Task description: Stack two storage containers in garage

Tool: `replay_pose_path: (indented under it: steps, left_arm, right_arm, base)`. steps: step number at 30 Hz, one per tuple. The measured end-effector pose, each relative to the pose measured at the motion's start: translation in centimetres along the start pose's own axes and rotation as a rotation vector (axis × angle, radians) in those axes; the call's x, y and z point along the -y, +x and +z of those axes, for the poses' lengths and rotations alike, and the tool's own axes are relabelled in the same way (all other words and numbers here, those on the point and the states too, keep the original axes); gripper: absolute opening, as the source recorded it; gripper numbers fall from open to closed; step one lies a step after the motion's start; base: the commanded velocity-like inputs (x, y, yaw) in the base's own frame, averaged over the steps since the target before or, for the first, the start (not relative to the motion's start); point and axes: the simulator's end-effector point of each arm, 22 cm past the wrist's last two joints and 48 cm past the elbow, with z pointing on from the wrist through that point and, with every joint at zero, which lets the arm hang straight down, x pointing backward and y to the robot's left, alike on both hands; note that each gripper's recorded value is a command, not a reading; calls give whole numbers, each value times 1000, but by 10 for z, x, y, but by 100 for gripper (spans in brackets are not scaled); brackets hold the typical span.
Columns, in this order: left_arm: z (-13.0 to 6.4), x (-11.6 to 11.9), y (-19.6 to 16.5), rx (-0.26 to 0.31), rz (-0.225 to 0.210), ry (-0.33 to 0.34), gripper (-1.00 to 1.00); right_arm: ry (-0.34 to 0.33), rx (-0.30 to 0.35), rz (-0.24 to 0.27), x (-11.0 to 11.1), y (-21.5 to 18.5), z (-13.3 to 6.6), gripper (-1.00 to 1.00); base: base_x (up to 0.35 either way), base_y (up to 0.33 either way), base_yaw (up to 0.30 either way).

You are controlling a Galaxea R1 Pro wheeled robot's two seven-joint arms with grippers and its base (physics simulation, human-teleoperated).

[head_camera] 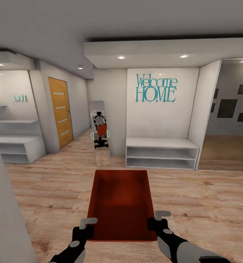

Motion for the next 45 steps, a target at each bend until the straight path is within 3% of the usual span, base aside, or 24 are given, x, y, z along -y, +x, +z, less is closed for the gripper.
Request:
replay_pose_path:
  steps: [45]
  left_arm:
    - [0, 0, 0, 0, 0, 0, -100]
  right_arm:
    - [0, 0, 1, 0, 0, 0, -100]
  base:
    - [322, 0, 2]
